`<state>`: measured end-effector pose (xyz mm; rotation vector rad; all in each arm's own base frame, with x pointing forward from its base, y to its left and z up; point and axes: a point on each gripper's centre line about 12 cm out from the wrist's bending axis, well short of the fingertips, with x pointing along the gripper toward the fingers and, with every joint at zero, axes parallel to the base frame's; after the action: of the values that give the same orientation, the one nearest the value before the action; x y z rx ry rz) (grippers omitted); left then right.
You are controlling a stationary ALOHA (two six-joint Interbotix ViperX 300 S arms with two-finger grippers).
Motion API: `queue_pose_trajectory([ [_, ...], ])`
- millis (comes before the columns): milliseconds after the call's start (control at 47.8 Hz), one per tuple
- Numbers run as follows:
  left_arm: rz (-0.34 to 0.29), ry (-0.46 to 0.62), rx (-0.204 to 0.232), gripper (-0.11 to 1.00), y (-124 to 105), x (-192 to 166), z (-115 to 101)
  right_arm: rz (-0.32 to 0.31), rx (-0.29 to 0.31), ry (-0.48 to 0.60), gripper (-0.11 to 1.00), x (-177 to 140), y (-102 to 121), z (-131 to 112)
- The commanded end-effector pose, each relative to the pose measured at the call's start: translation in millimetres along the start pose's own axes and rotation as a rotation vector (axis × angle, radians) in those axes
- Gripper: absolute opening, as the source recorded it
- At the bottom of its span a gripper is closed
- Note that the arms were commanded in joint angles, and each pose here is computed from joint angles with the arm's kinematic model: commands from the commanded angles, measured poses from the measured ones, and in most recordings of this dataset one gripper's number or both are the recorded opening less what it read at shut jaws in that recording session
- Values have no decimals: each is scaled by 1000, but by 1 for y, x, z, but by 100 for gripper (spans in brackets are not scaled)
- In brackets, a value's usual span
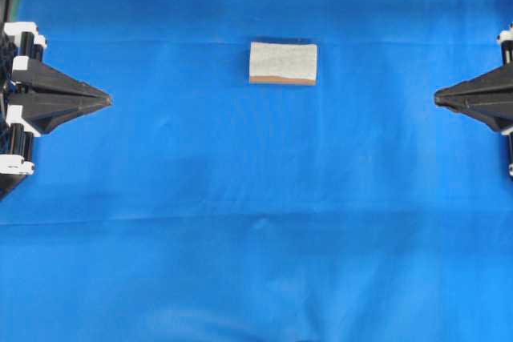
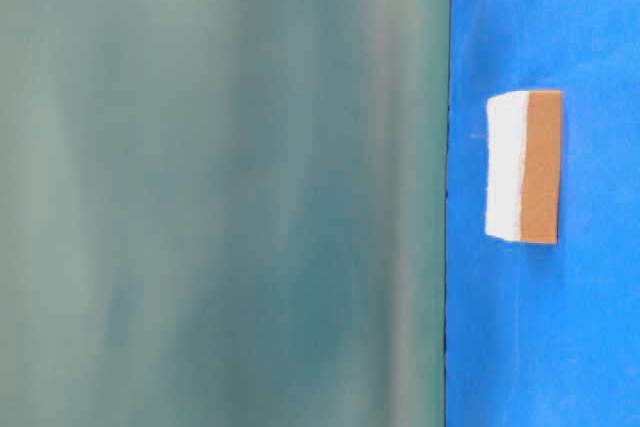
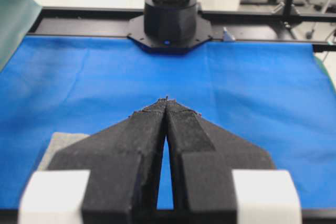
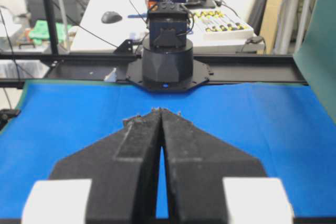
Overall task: Hand over the sponge with the left arm and wipe it with the right arm.
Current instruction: 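Reach the left gripper down to the grey-and-tan sponge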
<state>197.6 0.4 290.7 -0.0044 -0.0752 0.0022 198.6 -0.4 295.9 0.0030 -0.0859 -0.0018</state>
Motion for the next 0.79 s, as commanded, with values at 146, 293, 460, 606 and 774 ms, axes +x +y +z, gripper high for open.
queue_pose_trajectory([
  [146, 33, -8, -17, 0, 6, 9, 7, -6, -17, 17, 0, 6, -1, 5],
  [293, 84, 2, -11, 0, 17, 15, 5, -11, -13, 25, 0, 7, -2, 4],
  [460, 131, 65, 19, 0, 29, 28, -6, -12, -4, 29, 0, 8, -3, 3],
  [606, 157, 115, 55, 1, 38, 42, -14, -12, -2, 34, 0, 10, -3, 2],
  [774, 206, 160, 57, 27, 54, 59, -24, -12, -2, 34, 0, 11, -3, 3],
])
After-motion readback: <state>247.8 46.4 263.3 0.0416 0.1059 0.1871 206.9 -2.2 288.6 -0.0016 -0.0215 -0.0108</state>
